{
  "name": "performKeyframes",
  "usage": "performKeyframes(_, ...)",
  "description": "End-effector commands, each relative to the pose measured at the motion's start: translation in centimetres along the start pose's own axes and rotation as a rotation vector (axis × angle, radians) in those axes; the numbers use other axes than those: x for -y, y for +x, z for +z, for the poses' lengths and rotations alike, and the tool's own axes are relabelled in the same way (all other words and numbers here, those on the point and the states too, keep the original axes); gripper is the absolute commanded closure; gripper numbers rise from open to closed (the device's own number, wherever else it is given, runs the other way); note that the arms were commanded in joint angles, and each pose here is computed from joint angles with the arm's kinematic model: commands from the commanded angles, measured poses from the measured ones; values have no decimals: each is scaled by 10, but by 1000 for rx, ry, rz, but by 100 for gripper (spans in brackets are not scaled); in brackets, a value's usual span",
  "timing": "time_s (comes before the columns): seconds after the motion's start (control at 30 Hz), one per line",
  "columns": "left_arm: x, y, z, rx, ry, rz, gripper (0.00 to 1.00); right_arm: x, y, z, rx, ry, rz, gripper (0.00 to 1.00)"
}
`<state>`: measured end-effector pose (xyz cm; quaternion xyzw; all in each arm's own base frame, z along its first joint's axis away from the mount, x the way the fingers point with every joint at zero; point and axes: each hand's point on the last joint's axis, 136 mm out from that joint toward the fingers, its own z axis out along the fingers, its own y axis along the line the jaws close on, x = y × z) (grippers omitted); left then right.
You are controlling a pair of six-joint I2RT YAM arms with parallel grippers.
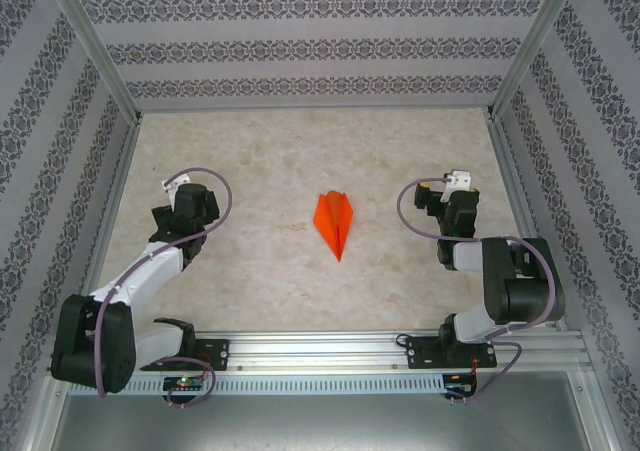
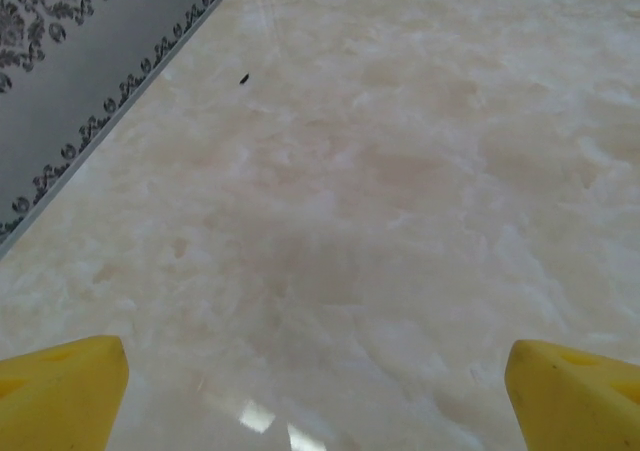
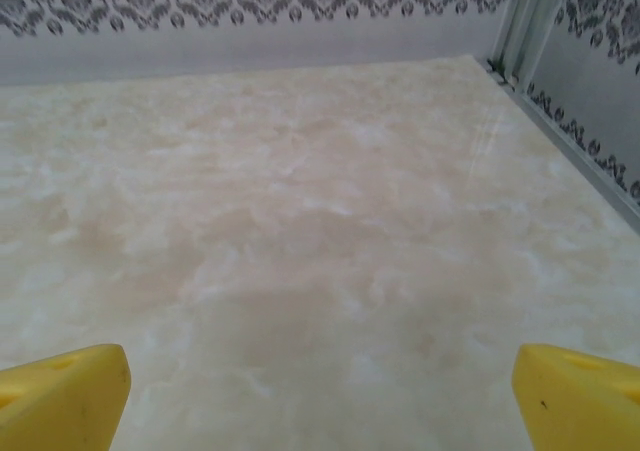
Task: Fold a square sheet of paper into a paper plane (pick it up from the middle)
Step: Reset both arms
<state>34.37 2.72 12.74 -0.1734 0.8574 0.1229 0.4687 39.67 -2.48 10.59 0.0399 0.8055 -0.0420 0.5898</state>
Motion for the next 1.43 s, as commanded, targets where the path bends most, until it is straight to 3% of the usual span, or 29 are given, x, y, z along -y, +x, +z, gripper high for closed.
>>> performKeyframes(0.0,12,-26,10,161,67,10,2,-3,-20,-2,70,-11,4,2)
performKeyframes(0.17,24,-18,35,196,96,61,2,-3,-21,-2,75,-12,3,2)
performKeyframes(0.23,38,-22,37,221,174,114,3,-4,-22,-2,76,-13,2,2)
performKeyframes(0.37,40,-19,50,235,225,106,4,-3,-21,-2,75,-12,2,2)
performKeyframes(0.47,52,-10,46,253,310,139,5,-4,-21,-2,75,-13,2,2)
performKeyframes(0.53,51,-7,43,326,326,124,5,-4,-21,-2,76,-13,3,2)
performKeyframes(0.6,48,-5,46,274,301,122,4,-4,-21,-2,75,-13,2,2)
performKeyframes(0.67,49,-5,46,279,302,127,0,-4,-22,-2,76,-13,2,2)
performKeyframes(1.4,64,-3,44,266,370,178,0,-4,-21,-2,75,-13,3,2)
